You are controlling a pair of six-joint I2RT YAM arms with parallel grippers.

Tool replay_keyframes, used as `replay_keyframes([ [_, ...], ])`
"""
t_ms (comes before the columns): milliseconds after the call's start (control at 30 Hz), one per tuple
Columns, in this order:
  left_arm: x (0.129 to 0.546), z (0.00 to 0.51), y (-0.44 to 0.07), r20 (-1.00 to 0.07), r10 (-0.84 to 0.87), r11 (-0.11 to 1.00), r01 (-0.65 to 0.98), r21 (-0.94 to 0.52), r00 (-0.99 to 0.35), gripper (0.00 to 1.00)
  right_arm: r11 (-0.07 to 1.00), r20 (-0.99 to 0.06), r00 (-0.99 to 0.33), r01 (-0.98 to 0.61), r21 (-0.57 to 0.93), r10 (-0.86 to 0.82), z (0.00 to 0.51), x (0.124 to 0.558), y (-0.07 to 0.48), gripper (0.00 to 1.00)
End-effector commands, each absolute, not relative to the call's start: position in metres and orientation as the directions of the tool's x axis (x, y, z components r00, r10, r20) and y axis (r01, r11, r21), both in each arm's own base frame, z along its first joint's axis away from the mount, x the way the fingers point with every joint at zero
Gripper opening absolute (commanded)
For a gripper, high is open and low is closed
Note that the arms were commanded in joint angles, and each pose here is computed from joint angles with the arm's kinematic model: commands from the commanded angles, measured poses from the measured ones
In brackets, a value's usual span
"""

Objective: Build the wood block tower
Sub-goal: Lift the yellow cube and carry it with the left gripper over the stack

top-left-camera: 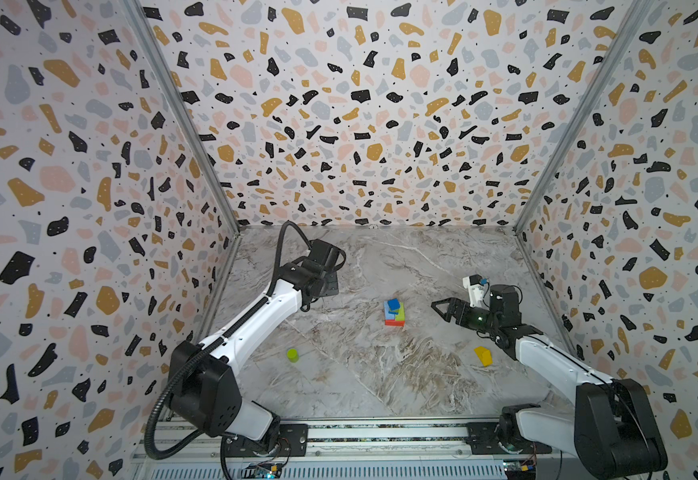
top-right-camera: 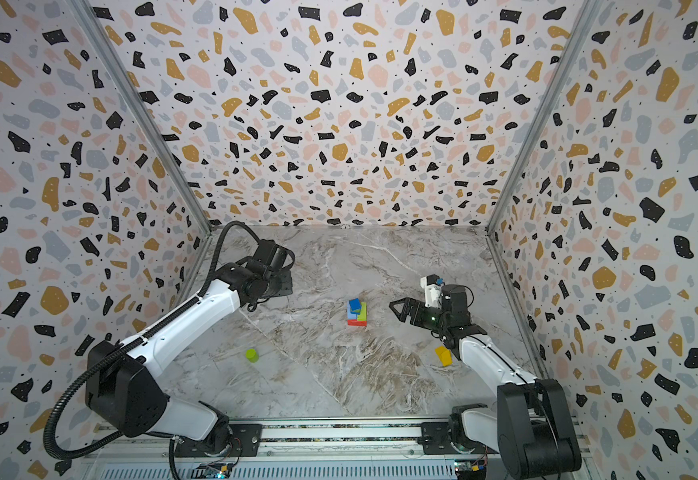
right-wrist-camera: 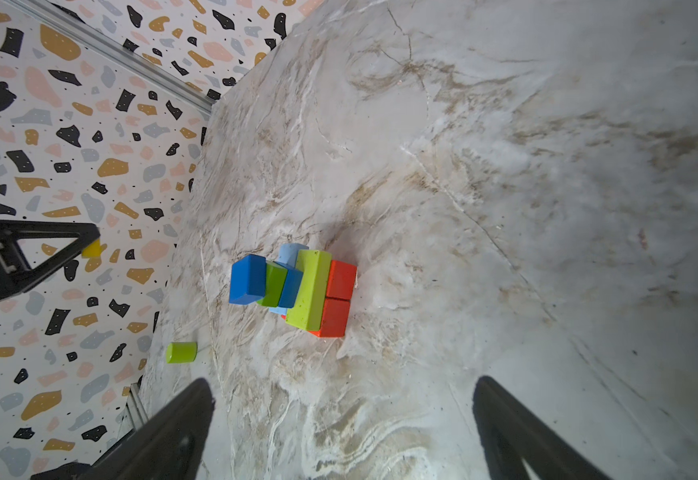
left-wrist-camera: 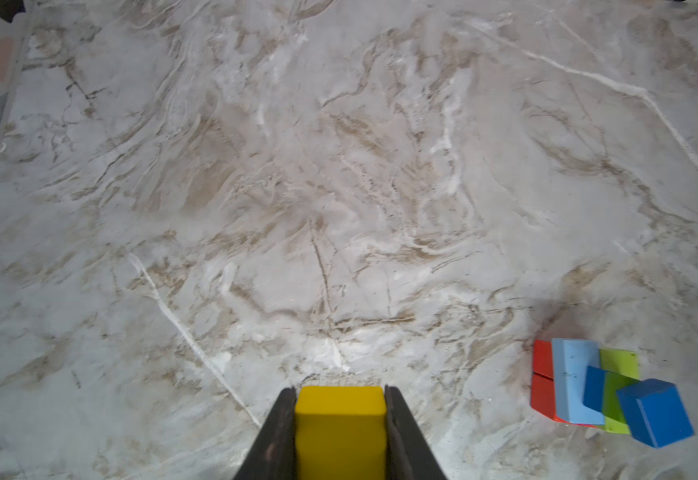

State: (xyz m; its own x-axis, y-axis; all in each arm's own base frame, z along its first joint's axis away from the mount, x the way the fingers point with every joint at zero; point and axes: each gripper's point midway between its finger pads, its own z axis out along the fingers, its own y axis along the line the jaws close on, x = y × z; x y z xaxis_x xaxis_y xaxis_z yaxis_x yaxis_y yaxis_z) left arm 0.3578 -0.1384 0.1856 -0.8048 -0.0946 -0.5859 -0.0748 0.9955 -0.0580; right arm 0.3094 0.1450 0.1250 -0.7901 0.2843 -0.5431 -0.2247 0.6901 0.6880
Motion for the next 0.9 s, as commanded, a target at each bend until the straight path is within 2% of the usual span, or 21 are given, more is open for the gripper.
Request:
replay_keyframes([
  [0, 0.357, 0.183, -0.149, -0.563, -0.075, 0.997, -0.073, -0.027, -0.823, 0.29, 0.689, -0.543, -0.785, -0.216, 0.692, 0.298, 0.127, 0.31, 0.142, 0.99],
  [433, 0.372, 0.186, -0.228, -0.562, -0.019, 0.998, 0.013, -0.054, -0.827, 0.29, 0.69, -0.536, -0.782, -0.198, 0.697, 0.317, 0.125, 0.31, 0.137, 0.99],
  [867, 0.368, 0.178, -0.292, -0.555, 0.016, 0.997, 0.057, -0.057, -0.832, 0.29, 0.691, -0.504, -0.794, -0.153, 0.707, 0.34, 0.115, 0.309, 0.131, 0.99],
])
